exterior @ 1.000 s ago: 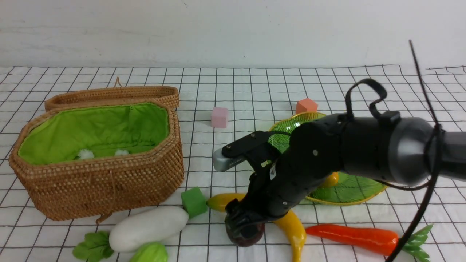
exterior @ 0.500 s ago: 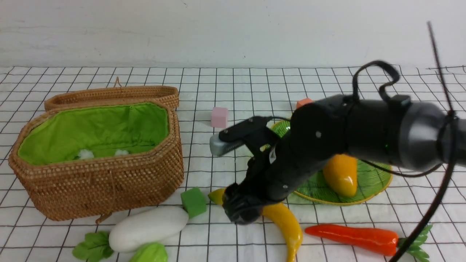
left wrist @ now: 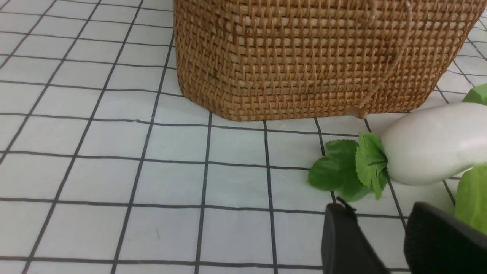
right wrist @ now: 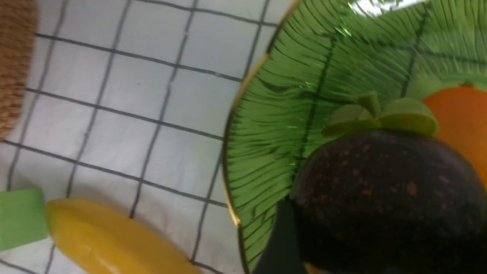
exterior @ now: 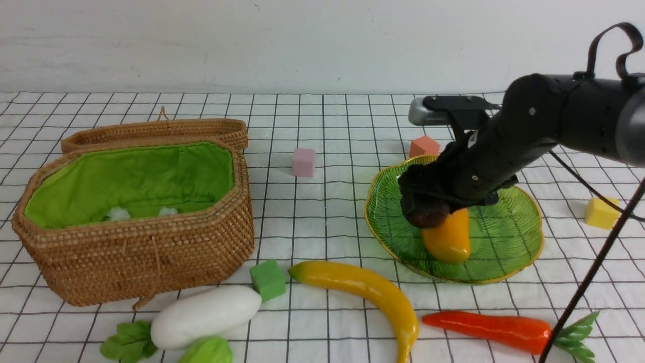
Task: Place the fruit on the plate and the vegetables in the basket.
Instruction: Use the right arm to grab a mangosteen and put it into the right plate, then use the right arm to grab a banana and put it into the right plate
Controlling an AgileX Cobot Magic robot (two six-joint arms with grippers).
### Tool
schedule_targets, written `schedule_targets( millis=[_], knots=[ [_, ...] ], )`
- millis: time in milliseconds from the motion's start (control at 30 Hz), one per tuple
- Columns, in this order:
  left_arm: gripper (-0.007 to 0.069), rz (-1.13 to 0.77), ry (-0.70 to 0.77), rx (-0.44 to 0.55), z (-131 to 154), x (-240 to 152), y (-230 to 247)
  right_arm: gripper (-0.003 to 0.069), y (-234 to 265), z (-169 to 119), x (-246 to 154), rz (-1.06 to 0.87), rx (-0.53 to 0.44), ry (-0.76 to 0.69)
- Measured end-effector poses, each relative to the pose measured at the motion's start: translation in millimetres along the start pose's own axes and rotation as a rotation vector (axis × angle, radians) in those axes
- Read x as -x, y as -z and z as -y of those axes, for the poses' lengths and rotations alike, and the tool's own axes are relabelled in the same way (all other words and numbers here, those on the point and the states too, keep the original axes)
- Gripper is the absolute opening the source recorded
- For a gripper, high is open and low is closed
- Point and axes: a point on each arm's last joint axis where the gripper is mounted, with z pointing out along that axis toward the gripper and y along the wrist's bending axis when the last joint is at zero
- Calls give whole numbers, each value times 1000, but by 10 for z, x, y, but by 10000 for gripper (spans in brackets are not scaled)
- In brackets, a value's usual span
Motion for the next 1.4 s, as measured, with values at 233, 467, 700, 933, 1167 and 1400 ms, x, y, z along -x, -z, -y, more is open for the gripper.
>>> schedule_targets(
  millis=[233,467,700,933,1167,1400],
  knots=[
    [239,0,0,0,0,0,0,658,110,-45,11,-17,7,28],
    [239,0,0,0,0,0,0,657,208,-728,-197,-89,111,528],
    [239,0,0,0,0,0,0,563,-297,-1082,-489,-184,124,735],
    [239,0,0,0,0,0,0,312,-657,-992,-600,-251,68,702],
    [239,0,0,0,0,0,0,319,-165,-1069,-293,-144,82,675],
    [239,0,0,0,0,0,0,319,437,-594,362,148,12,304]
  ],
)
